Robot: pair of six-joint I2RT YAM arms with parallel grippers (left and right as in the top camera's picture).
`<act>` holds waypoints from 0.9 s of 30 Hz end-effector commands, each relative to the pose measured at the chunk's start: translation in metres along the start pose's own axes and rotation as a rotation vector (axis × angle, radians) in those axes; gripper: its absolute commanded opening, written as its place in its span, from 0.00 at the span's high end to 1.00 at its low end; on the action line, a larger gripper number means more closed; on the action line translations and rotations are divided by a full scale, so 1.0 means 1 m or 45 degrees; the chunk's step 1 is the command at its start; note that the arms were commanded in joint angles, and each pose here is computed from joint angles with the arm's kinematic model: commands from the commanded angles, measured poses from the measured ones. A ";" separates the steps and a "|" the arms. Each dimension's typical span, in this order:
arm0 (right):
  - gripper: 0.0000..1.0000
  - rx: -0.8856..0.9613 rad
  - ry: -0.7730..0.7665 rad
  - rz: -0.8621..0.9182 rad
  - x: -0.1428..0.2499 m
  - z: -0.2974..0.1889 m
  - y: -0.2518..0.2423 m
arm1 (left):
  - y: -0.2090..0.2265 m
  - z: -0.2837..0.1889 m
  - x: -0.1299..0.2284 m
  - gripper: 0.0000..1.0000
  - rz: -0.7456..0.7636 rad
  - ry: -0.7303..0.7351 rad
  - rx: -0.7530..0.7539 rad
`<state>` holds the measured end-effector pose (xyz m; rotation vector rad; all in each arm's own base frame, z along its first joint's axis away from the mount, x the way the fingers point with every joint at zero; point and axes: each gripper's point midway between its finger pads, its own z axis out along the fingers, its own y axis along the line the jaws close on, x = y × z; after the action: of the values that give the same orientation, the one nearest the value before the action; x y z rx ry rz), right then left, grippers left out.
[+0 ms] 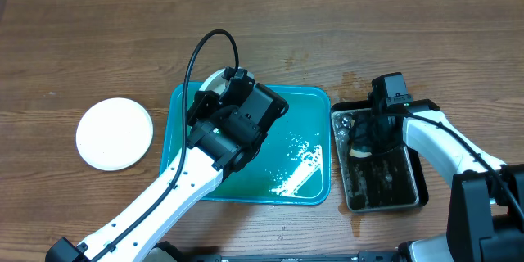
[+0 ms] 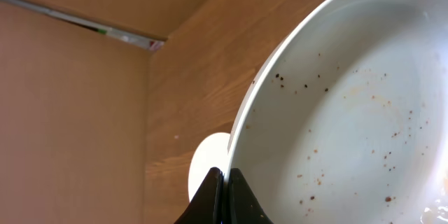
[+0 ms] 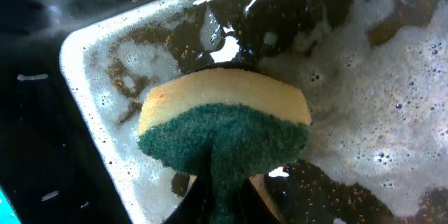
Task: Clean dirty plates on tray and stack at the side
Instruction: 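Lift the white plate with the left gripper and stack it on the plates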
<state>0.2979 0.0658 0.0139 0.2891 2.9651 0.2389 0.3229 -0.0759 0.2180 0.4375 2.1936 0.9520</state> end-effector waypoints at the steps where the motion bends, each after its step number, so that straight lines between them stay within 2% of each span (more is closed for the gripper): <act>1: 0.91 0.000 -0.035 -0.007 -0.007 -0.005 0.001 | 0.005 -0.004 -0.004 0.96 -0.146 -0.005 0.052; 8: 0.91 0.000 -0.035 -0.007 -0.007 -0.005 0.001 | 0.000 0.022 0.027 0.96 -0.357 0.204 0.240; 17: 0.91 0.000 -0.036 -0.007 -0.007 -0.005 0.001 | 0.022 0.053 0.062 0.96 -0.774 0.423 0.504; 22: 0.91 0.000 -0.034 -0.006 -0.007 -0.005 0.001 | 0.052 0.077 0.095 0.96 -1.013 0.542 0.507; 27: 0.91 0.002 -0.030 -0.006 -0.006 -0.004 0.000 | 0.085 0.098 0.135 0.96 -1.224 0.652 0.392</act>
<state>0.2974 0.0658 0.0138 0.2889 2.9670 0.2388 0.2995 0.0920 0.1618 -0.6504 2.6087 0.2797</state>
